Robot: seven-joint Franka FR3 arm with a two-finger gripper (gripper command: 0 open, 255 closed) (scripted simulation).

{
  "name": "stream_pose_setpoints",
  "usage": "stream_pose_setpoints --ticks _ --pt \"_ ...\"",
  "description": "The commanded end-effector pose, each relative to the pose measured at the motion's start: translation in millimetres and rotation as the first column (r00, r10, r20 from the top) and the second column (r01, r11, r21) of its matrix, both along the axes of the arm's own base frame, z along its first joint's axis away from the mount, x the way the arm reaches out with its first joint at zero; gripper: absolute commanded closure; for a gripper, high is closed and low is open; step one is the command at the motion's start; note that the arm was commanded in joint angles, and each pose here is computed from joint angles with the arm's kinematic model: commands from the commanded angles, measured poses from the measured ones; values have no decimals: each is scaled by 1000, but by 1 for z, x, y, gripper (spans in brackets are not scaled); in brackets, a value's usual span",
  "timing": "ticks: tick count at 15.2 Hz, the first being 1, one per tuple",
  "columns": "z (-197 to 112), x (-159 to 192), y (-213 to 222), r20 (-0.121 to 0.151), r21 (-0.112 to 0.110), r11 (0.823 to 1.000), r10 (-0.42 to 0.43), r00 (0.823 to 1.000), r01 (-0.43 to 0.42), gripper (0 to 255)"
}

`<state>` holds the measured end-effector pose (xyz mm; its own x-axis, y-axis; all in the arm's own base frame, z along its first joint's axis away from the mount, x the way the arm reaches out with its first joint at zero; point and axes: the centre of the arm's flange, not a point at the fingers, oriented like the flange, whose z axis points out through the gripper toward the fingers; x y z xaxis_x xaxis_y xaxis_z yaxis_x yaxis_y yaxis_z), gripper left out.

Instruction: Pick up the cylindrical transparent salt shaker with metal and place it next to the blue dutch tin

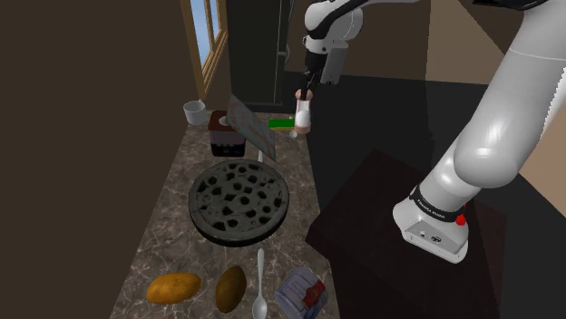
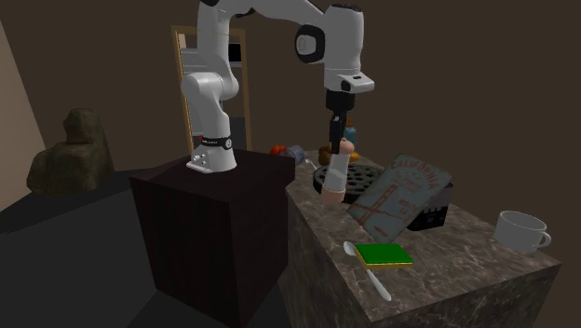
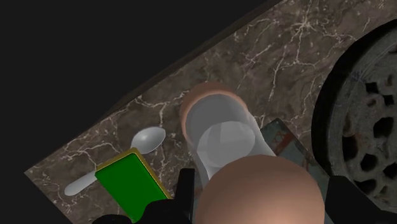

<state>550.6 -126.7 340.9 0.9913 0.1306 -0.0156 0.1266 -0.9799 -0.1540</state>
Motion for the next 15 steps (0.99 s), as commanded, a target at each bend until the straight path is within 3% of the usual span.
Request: stream_pose_setpoints --ticks 1,15 --pt "10 0 -1 0 0 1000 0 1000 0 255" --pt "84 0 -1 0 0 1000 0 1000 0 255"
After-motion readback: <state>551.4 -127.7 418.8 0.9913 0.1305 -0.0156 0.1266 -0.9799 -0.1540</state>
